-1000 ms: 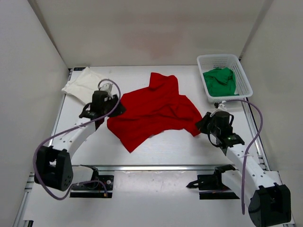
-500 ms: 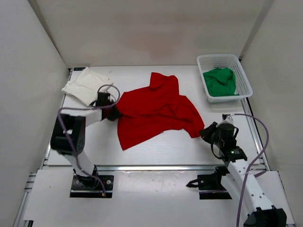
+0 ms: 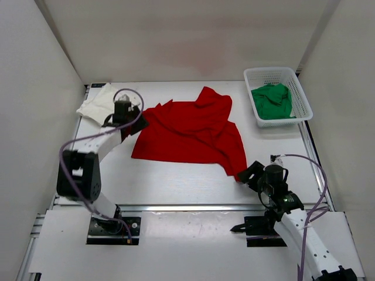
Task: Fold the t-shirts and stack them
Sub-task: Flatten out the tshirt
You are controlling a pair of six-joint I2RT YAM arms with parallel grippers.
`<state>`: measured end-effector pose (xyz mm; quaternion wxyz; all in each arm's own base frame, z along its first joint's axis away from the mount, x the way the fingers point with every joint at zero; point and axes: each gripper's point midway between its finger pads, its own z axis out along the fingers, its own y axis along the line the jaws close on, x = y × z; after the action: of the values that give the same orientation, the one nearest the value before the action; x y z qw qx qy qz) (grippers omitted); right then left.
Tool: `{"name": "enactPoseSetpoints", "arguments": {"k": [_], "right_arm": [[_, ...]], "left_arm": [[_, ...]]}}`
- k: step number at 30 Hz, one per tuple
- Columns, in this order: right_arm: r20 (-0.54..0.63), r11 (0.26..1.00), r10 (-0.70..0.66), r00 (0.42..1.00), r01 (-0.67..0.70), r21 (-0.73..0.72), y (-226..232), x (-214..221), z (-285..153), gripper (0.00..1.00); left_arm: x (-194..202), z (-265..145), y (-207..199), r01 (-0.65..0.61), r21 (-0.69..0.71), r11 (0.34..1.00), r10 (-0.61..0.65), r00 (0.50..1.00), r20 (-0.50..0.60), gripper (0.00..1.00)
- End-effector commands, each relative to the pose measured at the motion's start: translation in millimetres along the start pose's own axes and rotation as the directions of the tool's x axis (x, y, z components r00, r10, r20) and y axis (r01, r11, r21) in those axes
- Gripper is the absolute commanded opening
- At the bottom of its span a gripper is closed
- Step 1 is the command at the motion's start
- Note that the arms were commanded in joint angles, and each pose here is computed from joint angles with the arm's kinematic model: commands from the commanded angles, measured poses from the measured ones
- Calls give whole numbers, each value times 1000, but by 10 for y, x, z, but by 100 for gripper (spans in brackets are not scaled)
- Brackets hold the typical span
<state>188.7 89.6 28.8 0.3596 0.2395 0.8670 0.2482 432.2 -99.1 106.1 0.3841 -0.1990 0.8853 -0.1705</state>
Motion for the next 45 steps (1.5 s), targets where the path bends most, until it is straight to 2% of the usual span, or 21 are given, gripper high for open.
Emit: {"name": "enactPoseSetpoints", "arguments": {"k": [1, 6, 7, 10, 15, 17, 19, 23, 25, 27, 28, 31, 37, 40, 42, 45], "right_arm": [[65, 998, -71, 995, 71, 1, 189, -265, -86, 64], [166, 985, -162, 973, 168, -22, 450, -526, -192, 64], [194, 982, -182, 964, 189, -22, 486, -580, -200, 64], [198, 970, -232, 952, 243, -30, 585, -603, -183, 57], [163, 957, -257, 953, 275, -96, 715, -513, -134, 57], [162, 953, -262, 951, 281, -109, 750, -509, -133, 57], [161, 951, -272, 949, 291, -106, 725, -473, -129, 57], [174, 954, -259, 950, 280, -110, 731, -504, -137, 57], [173, 958, -251, 952, 270, -92, 669, -505, -129, 56], [177, 958, -255, 951, 273, -83, 645, -529, -138, 57], [180, 958, -258, 949, 275, -76, 631, -541, -142, 57], [181, 966, -247, 952, 256, -29, 536, -591, -143, 57], [130, 963, -259, 957, 246, 108, 253, -543, -85, 56], [64, 946, -269, 961, 251, 203, 51, -432, -63, 53], [51, 941, -253, 966, 234, 243, -19, -404, -77, 49], [48, 939, -210, 976, 188, 289, -120, -429, -117, 50]], "left_arm": [[339, -369, 196, -6, -4, 1000, 6, 1000, -8, 56], [727, -735, 1012, 107, -113, 988, -108, 994, 6, 56], [668, -782, 1071, 110, -131, 985, -105, 994, 41, 56], [884, -753, 1172, 116, -162, 980, -120, 993, -18, 55], [1031, -560, 1246, 195, -193, 962, -204, 978, -31, 57], [1054, -515, 1210, 214, -182, 960, -224, 974, -34, 55], [1070, -471, 1196, 229, -181, 956, -237, 971, -24, 47], [1133, -424, 1232, 236, -206, 950, -245, 969, -19, 38], [1061, -378, 1185, 247, -172, 954, -250, 968, 4, 32], [1033, -355, 1174, 248, -170, 954, -249, 968, 17, 25], [1050, -352, 1192, 247, -178, 953, -248, 969, 16, 16], [924, -348, 1179, 247, -174, 953, -244, 969, 42, 2], [712, -414, 955, 210, -88, 974, -203, 976, 76, 0], [739, -475, 740, 138, -38, 990, -137, 990, 27, 0], [692, -553, 622, 113, 5, 994, -113, 993, 43, 0], [782, -652, 519, 76, 38, 996, -77, 997, 27, 0]]}}
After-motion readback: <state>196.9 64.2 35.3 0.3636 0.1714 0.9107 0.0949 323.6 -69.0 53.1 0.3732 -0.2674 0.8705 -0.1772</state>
